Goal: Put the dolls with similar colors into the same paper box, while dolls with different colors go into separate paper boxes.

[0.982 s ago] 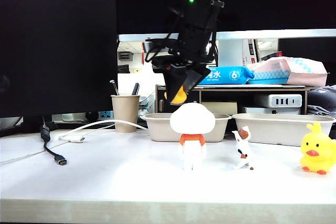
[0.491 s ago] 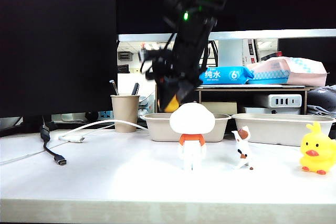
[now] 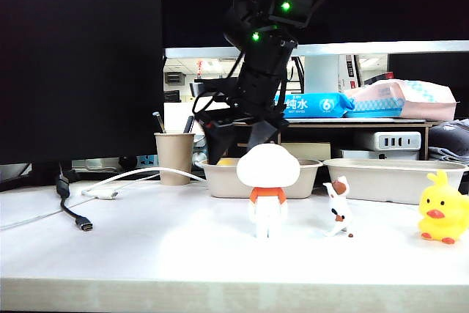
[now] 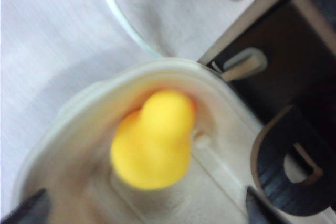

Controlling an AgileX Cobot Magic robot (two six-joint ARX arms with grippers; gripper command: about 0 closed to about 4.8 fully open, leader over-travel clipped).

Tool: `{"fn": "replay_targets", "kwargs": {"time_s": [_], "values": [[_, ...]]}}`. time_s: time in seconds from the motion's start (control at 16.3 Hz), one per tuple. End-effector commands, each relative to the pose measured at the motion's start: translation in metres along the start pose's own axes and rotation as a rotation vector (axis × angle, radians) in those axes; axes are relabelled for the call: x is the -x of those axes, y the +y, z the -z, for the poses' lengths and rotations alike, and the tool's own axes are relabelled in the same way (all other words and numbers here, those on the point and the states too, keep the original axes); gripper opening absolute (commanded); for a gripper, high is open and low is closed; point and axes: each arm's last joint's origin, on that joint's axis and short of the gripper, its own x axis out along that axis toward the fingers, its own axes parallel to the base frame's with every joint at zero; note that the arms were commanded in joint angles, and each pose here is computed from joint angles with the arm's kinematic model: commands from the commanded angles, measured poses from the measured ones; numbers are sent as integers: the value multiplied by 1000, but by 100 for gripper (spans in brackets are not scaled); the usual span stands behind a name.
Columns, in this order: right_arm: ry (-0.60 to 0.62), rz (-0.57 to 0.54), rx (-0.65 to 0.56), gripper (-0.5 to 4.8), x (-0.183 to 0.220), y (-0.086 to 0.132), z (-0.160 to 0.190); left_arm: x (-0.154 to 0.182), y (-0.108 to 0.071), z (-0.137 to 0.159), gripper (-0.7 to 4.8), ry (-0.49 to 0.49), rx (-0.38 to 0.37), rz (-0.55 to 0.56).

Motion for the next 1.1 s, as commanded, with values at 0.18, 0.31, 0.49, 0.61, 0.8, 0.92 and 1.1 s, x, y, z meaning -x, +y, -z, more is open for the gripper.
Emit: {"fn": "replay_targets", "kwargs": {"time_s": [0.18,0.31,0.49,0.61,0.8,0.92,1.1], "values": [[77,-21,-16,467,34,-3,-17,-2,0,0,-5,17,-1,-1],[121,-31,-15,468,58,-4,-22,-7,0,6,-5,96,1,-4],[127,-73,-36,468,109,-3,-22,-13,-6,15,-5,202,-6,51],[174,-181,-56,468,137,2,-14,-15,-12,19,-5,250,-15,107],[307,-223,-50,468,141,15,-2,-17,-13,23,-5,286,-18,111],[366,-246,-45,468,133,30,5,-17,-13,23,-5,286,-18,111],[440,-289,24,468,125,64,12,-17,-13,23,-5,286,-18,109]]}}
